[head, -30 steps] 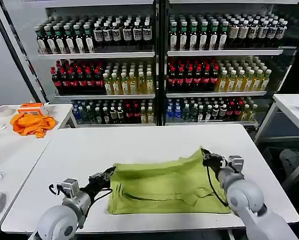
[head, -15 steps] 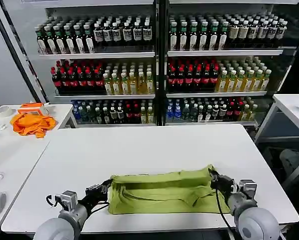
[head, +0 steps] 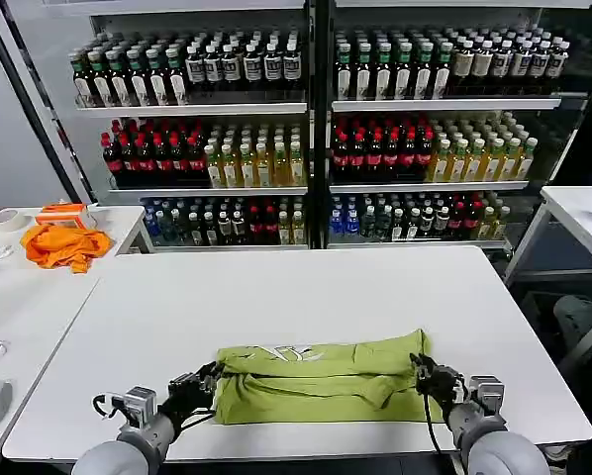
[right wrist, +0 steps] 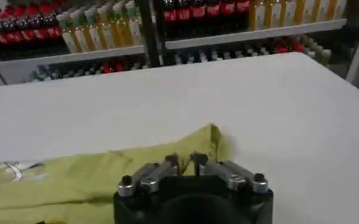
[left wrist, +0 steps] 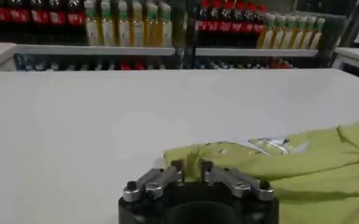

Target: Fold and organize the clothes.

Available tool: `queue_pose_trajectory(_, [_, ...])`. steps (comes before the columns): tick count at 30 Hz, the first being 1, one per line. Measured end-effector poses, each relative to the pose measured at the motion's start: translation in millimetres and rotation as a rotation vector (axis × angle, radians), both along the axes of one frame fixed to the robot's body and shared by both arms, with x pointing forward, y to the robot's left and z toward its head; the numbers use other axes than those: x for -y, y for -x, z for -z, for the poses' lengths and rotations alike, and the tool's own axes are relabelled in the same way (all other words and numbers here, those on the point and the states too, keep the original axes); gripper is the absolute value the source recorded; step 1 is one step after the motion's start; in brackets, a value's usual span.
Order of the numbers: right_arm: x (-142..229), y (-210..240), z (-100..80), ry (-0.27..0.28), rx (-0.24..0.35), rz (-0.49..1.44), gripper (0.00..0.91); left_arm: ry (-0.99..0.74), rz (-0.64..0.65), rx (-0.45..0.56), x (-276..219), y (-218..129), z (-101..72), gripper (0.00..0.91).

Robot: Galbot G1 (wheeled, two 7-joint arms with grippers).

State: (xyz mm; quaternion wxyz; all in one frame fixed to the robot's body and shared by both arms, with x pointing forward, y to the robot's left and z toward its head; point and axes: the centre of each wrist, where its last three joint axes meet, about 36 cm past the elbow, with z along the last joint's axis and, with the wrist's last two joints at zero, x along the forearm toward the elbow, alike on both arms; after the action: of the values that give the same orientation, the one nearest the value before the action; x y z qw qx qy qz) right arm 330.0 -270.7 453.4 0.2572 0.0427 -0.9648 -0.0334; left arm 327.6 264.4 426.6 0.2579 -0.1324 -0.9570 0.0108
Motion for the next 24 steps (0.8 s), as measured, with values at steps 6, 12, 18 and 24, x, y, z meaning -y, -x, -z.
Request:
queue_pose_trajectory(6, [0.5, 12.6, -5.3, 0.015, 0.021, 0.014, 0.907, 0.013, -0.054, 0.029, 10.0, 12.3, 0.4, 0.907])
queue_pose_trajectory(12, [0.0, 24.9, -5.4, 0.023, 0.024, 0.032, 0.907, 0.066, -0.119, 0.042, 30.0, 21.3, 7.5, 0.907])
queue_pose_trajectory(18, [-2.1, 34.0, -2.4, 0.027, 0.019, 0.047, 0.907, 0.122, -0.181, 0.043, 55.0, 22.0, 20.2, 0.907])
queue_pose_trajectory(24, [-1.8, 39.2, -0.4, 0.032, 0.019, 0.062, 0.907, 0.147, -0.224, 0.046, 77.2, 18.3, 36.0, 0.907])
